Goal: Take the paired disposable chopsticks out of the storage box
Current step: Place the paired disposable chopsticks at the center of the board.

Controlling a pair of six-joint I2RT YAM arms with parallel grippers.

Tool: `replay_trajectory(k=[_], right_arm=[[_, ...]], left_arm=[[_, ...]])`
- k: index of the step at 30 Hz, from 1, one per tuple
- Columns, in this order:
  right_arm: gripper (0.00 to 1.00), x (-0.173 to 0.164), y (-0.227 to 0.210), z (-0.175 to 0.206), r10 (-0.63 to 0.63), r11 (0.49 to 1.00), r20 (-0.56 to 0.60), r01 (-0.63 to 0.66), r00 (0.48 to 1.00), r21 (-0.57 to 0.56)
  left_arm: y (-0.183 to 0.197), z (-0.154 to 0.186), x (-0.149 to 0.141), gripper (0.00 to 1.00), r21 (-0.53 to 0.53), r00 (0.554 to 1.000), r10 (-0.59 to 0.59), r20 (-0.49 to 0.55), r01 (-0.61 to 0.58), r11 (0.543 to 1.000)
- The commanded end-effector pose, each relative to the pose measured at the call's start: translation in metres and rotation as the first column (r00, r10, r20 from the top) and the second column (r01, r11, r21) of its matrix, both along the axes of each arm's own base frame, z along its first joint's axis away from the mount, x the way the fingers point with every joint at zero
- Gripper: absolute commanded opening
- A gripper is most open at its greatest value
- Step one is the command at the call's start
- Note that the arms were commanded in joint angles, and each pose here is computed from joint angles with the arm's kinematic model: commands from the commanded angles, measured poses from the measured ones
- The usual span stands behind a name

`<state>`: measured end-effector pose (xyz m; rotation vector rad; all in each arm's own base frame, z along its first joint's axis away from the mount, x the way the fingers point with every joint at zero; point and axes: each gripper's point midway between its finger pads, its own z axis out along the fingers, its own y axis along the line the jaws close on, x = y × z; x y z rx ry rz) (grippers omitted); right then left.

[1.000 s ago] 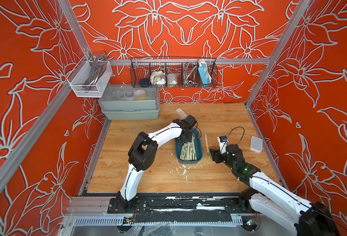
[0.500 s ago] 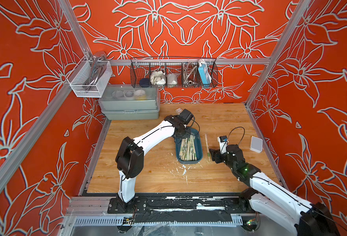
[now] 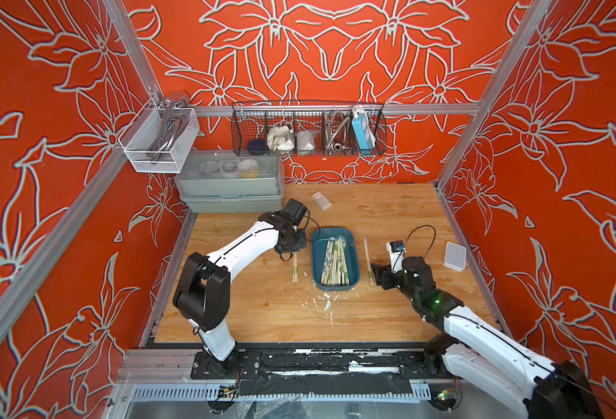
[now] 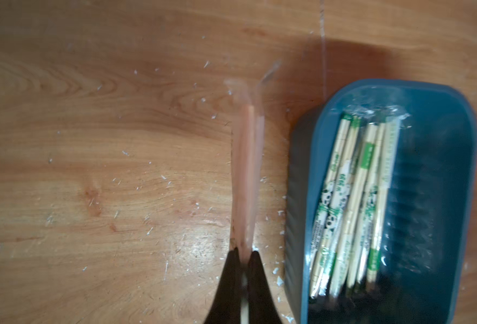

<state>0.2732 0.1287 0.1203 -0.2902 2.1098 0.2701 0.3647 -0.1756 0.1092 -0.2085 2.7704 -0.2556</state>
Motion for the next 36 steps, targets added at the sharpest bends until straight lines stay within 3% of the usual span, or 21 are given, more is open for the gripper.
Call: replay_trajectory(k=[1, 16, 25, 36], right_arm=[[0.75, 0.002, 0.004, 0.006, 0.006, 1.0, 0.016, -0.007, 1.0, 0.015], [0.75, 0.003, 0.004, 0.006, 0.003, 1.0, 0.014, -0.003, 1.0, 0.01], [0.75, 0.002, 0.005, 0.006, 0.008, 1.0, 0.012, -0.008, 1.0, 0.014], [0.75, 0.003, 0.006, 0.004, 0.013, 1.0, 0.004, -0.013, 1.0, 0.011]], left_arm=[[-0.006, -0.017, 0.011, 0.05, -0.019, 1.0, 0.009, -0.002, -0.01, 1.0], [-0.014, -0.069, 0.028, 0.09, 0.009, 0.997, 0.029, -0.07, -0.028, 1.0], [-0.014, -0.075, 0.028, 0.22, 0.017, 0.996, 0.03, -0.083, -0.029, 0.999], [-0.009, -0.072, 0.025, 0.23, 0.024, 0.997, 0.031, -0.072, -0.03, 0.999]])
